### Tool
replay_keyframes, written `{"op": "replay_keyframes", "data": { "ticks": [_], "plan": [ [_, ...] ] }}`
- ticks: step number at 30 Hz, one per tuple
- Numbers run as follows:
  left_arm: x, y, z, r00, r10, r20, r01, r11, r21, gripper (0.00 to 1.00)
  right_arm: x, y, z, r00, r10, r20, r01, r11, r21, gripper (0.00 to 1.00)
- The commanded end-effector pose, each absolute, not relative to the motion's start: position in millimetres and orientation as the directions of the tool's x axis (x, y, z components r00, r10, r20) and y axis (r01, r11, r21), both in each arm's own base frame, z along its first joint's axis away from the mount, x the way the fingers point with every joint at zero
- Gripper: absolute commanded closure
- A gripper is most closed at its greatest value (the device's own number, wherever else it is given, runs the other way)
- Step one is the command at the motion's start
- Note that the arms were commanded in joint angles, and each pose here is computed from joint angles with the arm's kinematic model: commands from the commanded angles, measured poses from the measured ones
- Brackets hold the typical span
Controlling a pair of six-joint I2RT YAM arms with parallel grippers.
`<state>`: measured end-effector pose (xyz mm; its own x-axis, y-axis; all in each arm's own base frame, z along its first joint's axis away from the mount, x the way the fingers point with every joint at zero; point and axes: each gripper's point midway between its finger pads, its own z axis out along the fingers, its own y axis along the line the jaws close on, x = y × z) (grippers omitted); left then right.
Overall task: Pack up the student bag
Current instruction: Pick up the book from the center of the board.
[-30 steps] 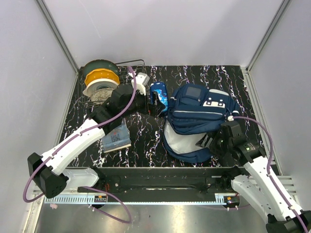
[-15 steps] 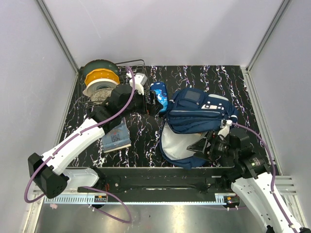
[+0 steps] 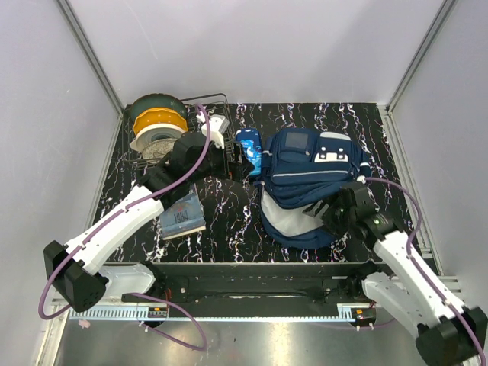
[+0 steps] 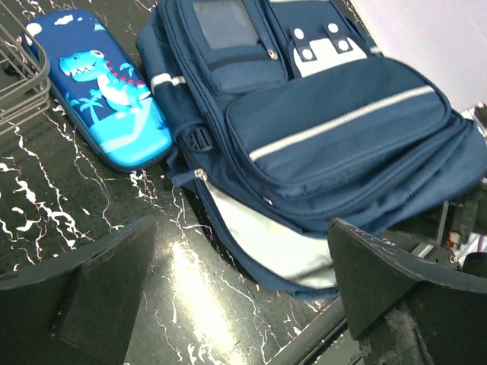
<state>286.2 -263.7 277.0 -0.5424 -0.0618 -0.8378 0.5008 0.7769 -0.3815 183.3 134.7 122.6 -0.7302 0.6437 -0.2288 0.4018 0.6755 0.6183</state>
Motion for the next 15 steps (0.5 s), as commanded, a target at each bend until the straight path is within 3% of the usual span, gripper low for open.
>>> {"op": "replay_keyframes", "data": {
  "ticks": [1,3,7,8,11,15],
  "plan": [
    [283,-260,282,-0.534,-0.088,-0.841,0.500,0.769,-0.398,0.01,255,116,138,-0.605,0.684,-0.409,0.398,0.704,0.588,0.17],
    [282,-259,282,-0.536,-0.087,-0.840,0.499,0.770,-0.398,0.01,279,130,142,-0.672,0.629,-0.392,0.331,0.728,0.600,0.16],
    [279,-254,285,-0.527,-0.090,-0.845,0.500,0.771,-0.394,0.01,273,167,144,-0.817,0.522,-0.243,0.253,0.705,0.663,0.17],
    [278,-253,286,-0.525,-0.090,-0.847,0.499,0.773,-0.392,0.01,253,176,130,-0.852,0.501,-0.152,0.271,0.671,0.690,0.18],
    [279,-245,281,-0.516,-0.095,-0.852,0.477,0.794,-0.377,0.01,208,164,104,-0.834,0.543,-0.095,0.351,0.656,0.668,0.23],
    [283,-240,268,-0.529,-0.107,-0.842,0.453,0.803,-0.387,0.01,154,141,104,-0.799,0.590,-0.115,0.381,0.646,0.661,0.23]
  ]
}}
